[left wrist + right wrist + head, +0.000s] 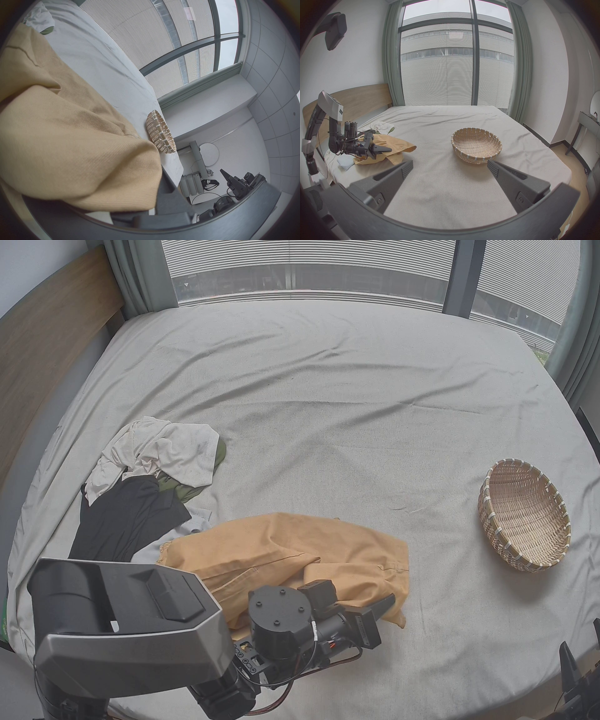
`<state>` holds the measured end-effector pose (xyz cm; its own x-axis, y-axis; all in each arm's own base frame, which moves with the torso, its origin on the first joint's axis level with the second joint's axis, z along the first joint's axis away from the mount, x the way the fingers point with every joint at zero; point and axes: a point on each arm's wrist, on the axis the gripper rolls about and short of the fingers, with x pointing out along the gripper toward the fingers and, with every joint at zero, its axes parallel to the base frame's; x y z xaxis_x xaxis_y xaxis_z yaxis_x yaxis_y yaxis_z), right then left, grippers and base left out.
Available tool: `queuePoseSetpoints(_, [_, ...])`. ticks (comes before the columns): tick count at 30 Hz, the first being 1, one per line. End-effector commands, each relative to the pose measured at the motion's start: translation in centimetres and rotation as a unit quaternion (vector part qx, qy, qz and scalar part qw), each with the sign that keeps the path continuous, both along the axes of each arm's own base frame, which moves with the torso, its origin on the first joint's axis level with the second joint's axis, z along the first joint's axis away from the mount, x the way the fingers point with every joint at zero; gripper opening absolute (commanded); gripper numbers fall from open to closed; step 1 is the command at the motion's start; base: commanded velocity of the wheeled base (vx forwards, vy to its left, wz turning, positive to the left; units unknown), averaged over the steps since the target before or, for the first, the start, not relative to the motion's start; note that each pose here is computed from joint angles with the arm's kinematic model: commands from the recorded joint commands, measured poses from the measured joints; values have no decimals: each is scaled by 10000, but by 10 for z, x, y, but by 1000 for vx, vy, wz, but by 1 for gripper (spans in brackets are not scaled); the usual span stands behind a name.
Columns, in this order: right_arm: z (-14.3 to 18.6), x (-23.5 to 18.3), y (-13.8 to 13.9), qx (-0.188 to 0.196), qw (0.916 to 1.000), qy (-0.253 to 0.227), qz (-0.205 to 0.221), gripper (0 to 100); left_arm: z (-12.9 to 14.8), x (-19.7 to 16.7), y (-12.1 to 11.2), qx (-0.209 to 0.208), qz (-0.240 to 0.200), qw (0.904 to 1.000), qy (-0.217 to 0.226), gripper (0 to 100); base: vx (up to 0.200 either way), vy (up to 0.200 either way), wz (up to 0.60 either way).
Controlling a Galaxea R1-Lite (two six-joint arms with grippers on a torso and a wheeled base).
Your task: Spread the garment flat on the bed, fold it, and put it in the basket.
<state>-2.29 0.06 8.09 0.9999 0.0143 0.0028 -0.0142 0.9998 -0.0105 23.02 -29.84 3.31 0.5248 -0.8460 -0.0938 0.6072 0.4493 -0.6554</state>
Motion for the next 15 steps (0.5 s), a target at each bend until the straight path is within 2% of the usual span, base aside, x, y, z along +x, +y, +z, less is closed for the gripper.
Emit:
queuePoseSetpoints(1, [-5,0,0,-2,10000,-2,-2,100,-7,3,-16,-84,-101,9999,-61,0,0,0,0])
queuePoseSetpoints(9, [-5,0,0,-2,10000,-2,5,100,-5,3,-31,-233,-232,9993,-170,0,0,0,0])
queuePoseSetpoints(15, [-5,0,0,-2,10000,-2,5,100,-10,-2,-40,-193,-446,9988,-118,0,0,0,0])
